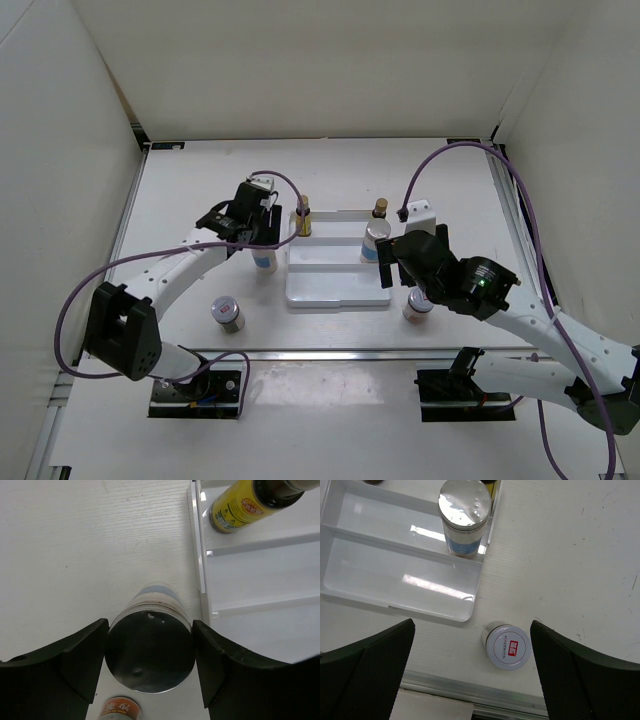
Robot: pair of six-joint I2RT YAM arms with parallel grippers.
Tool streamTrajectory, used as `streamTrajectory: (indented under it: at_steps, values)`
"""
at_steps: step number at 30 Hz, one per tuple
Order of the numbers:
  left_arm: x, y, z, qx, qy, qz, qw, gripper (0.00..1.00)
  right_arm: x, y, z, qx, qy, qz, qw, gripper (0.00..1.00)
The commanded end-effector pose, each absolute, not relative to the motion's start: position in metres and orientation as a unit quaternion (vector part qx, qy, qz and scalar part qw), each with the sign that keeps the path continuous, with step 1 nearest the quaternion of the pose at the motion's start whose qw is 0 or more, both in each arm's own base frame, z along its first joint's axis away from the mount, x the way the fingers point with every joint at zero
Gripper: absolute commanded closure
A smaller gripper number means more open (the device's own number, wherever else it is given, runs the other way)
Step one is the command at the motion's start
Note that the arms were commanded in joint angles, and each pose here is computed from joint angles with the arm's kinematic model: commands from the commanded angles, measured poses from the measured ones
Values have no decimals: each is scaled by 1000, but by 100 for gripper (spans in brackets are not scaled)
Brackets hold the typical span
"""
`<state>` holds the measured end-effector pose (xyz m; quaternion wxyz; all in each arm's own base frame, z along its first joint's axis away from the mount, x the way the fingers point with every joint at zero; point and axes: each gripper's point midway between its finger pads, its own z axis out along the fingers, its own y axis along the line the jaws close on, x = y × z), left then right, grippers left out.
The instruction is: Organize the condiment bottles
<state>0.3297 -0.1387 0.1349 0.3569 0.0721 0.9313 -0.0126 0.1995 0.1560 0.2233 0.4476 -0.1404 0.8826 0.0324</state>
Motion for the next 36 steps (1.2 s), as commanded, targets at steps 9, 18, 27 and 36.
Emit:
streamTrajectory:
  at_steps: [9, 18, 27, 36]
  values:
    - [339, -138, 190, 46, 902, -37, 429, 75, 199, 153, 232, -131, 877, 38, 460, 1]
    - [317, -164, 275, 50, 850, -92, 517, 88, 197, 151, 233, -127, 878, 40, 460, 1]
    - [321, -205, 265, 66, 851, -118, 507, 89, 193, 151, 229, -130, 882, 43, 450, 1]
    - [333, -233, 242, 81, 858, -124, 492, 89, 190, 142, 226, -126, 883, 39, 450, 1]
